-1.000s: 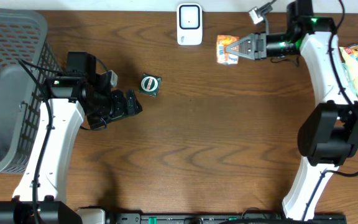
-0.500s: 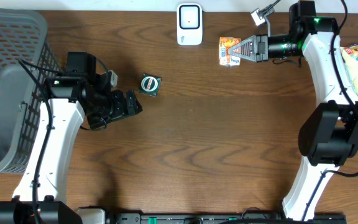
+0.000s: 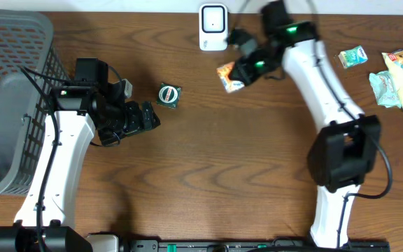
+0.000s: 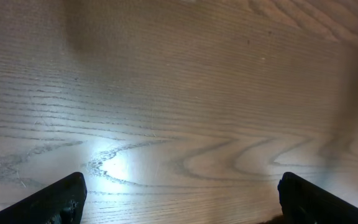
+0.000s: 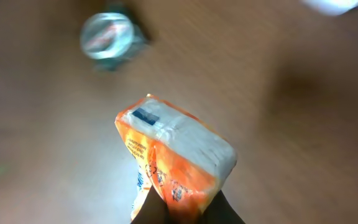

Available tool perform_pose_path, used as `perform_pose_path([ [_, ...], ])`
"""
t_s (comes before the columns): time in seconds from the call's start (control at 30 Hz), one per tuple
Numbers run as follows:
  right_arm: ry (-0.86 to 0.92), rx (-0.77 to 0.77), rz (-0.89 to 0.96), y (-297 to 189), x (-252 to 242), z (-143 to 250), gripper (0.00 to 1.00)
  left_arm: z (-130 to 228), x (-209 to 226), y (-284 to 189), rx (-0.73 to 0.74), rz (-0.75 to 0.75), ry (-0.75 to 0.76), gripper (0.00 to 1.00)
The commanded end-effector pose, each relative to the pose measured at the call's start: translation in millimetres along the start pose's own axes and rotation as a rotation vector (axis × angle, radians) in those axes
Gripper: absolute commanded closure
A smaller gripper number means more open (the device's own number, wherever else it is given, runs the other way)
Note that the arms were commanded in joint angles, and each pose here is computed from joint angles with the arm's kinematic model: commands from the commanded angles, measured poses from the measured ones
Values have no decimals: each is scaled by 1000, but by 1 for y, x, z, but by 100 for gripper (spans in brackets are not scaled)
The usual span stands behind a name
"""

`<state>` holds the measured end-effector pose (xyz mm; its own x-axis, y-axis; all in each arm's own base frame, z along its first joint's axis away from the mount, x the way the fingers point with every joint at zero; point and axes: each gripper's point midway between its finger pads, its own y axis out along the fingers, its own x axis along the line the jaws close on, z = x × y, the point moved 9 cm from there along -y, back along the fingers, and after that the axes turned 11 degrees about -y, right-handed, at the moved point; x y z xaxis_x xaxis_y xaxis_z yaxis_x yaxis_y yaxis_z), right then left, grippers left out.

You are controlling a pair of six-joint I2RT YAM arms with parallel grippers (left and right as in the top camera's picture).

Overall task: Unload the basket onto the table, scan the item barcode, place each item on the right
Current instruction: 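Hold the orange pack barcode in front of the white scanner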

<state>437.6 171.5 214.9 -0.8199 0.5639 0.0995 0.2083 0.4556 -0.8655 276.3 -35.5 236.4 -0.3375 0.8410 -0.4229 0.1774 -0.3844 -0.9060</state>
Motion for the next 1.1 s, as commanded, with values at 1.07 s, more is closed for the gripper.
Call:
perform_pose_path([
  [1.07,-715,-124,1117,104,-67,-97,99,0,0,2,13,1,11,2],
])
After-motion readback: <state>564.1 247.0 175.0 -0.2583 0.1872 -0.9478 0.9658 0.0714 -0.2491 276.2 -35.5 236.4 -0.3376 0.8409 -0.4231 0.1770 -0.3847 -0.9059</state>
